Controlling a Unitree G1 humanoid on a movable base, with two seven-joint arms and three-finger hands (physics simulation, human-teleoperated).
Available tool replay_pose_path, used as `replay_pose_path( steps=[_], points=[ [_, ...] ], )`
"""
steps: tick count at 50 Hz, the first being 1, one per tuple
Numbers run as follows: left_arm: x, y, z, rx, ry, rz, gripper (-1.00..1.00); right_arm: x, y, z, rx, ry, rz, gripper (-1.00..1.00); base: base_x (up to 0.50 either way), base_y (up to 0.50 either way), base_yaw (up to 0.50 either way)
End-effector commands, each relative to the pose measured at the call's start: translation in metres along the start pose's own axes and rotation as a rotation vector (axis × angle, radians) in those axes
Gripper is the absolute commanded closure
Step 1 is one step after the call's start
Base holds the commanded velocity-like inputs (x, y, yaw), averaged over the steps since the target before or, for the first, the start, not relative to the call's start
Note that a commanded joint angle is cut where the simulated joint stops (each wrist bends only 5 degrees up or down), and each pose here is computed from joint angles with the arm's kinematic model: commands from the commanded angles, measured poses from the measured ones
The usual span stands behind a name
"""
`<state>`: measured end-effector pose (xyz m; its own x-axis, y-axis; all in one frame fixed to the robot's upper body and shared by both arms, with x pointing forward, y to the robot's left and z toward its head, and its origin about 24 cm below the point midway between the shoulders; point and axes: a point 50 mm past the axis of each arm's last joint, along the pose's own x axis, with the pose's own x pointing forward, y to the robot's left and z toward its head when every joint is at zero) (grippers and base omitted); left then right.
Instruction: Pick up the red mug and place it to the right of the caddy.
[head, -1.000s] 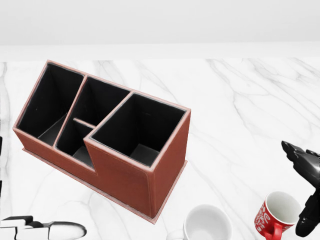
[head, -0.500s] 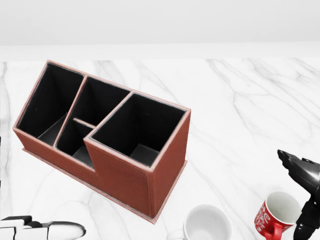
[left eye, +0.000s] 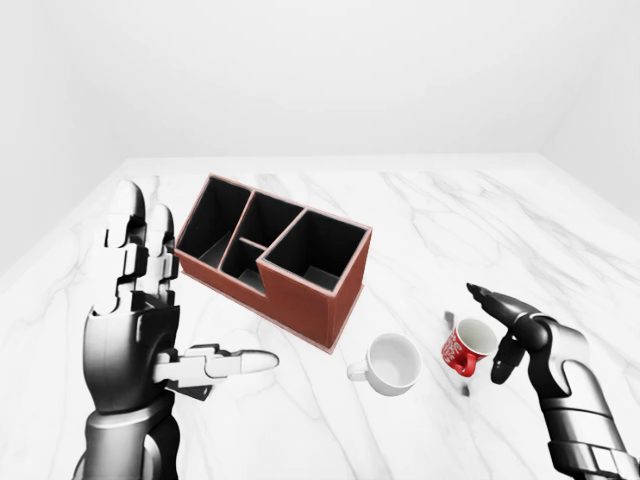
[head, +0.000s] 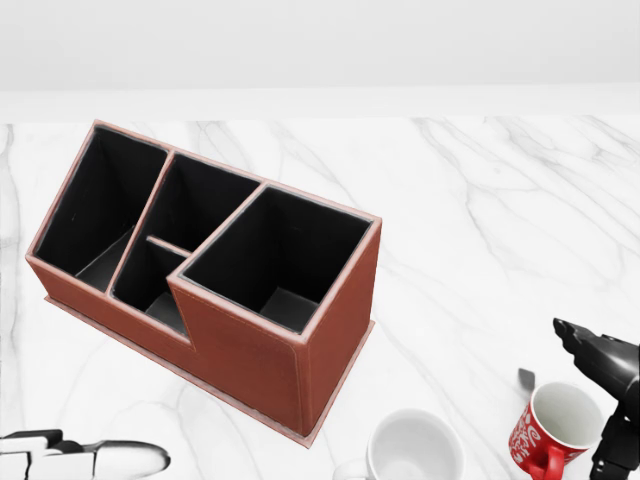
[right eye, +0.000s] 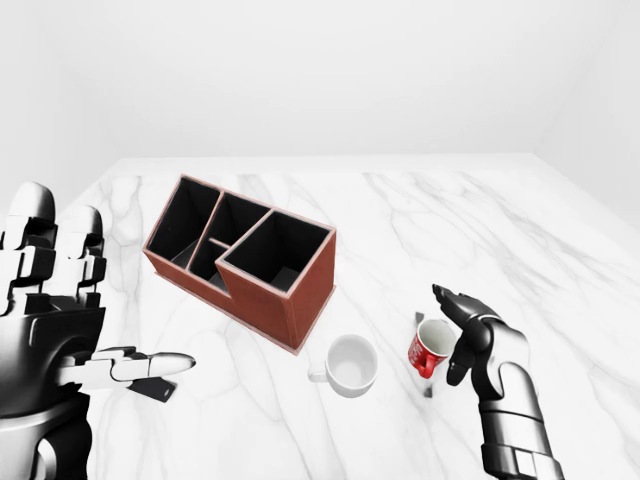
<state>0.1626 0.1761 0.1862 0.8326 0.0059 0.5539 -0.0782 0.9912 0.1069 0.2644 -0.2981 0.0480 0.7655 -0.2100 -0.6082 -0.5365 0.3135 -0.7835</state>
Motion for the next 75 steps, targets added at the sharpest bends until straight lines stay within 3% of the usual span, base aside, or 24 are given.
replay_pose_path(
  steps=[1,49,50,51,52,66,75],
  points=[
    [0.0,-0.001,-0.002,-0.001,0.01,-0.002,-1.0,0.003,-0.001,0.002,-0.011,0.003,0.01,-1.0,0.0,0.0,0.0],
    [0.0,0.0,-0.003,0.002,0.012,0.001,-1.0,0.019,0.007,0.013,-0.023,-0.01,0.054,-1.0,0.0,0.0,0.0],
    [0.0,0.0,-0.004,0.001,0.018,0.002,-1.0,0.018,0.006,0.013,-0.023,-0.01,0.055,-0.58,0.0,0.0,0.0],
    [0.0,0.0,-0.004,0.002,0.017,0.002,-1.0,0.018,0.006,0.013,-0.024,-0.01,0.054,0.09,0.0,0.0,0.0],
    [0.001,0.001,-0.004,0.002,0.015,0.003,-1.0,0.017,0.006,0.012,-0.026,-0.009,0.051,0.94,0.0,0.0,0.0],
    [0.001,0.001,-0.001,0.002,-0.002,0.006,-1.0,0.012,0.0,0.015,-0.037,-0.018,0.043,1.0,0.0,0.0,0.0],
    [0.001,-0.001,-0.003,-0.003,0.009,0.001,-1.0,0.002,-0.016,0.013,-0.04,-0.021,-0.034,1.0,0.0,0.0,0.0]
  ],
)
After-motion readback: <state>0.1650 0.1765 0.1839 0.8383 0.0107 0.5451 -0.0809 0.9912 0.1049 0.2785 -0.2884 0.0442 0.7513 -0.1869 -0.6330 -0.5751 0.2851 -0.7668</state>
